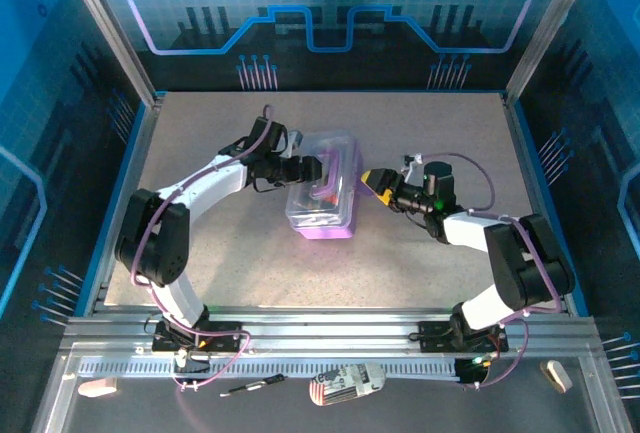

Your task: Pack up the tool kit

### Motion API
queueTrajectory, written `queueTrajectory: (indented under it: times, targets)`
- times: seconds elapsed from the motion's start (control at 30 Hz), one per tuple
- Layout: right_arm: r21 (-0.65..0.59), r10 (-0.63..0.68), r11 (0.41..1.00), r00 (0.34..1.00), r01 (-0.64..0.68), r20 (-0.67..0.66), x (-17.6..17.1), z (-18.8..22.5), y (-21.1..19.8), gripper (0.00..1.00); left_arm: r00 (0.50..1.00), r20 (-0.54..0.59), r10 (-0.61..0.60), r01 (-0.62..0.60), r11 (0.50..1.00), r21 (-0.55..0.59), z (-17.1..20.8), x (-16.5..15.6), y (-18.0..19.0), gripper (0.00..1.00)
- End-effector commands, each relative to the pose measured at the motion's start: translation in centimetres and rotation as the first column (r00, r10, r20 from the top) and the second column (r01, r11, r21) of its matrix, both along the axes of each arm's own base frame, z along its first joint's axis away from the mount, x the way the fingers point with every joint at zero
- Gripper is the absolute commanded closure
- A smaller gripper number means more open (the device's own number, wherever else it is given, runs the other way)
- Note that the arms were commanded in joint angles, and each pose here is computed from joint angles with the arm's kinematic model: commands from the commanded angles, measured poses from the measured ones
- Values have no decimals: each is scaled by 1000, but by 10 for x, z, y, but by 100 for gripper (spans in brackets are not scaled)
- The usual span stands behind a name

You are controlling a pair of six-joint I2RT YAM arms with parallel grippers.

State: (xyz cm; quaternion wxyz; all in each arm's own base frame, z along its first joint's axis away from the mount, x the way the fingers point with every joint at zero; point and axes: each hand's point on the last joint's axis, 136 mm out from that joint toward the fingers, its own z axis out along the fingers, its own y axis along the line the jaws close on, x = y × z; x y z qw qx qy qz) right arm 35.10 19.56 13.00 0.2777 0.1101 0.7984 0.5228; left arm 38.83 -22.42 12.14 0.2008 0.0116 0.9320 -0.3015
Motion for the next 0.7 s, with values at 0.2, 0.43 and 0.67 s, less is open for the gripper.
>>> queueTrajectory:
  times: [0.2,0.43,0.67]
  targets:
    - [21,134,990,985,-137,112,-13,36,24,19,957,-271,108,-17,949,316,-95,-50,37,39]
    - [1,133,991,988,-133,79,-10,23,29,20,958,-272,88,3,948,319,-96,-49,26,38]
    - [-38,101,994,994,-100,45,-7,8,23,23,958,-276,84,13,943,333,-97,-51,27,38]
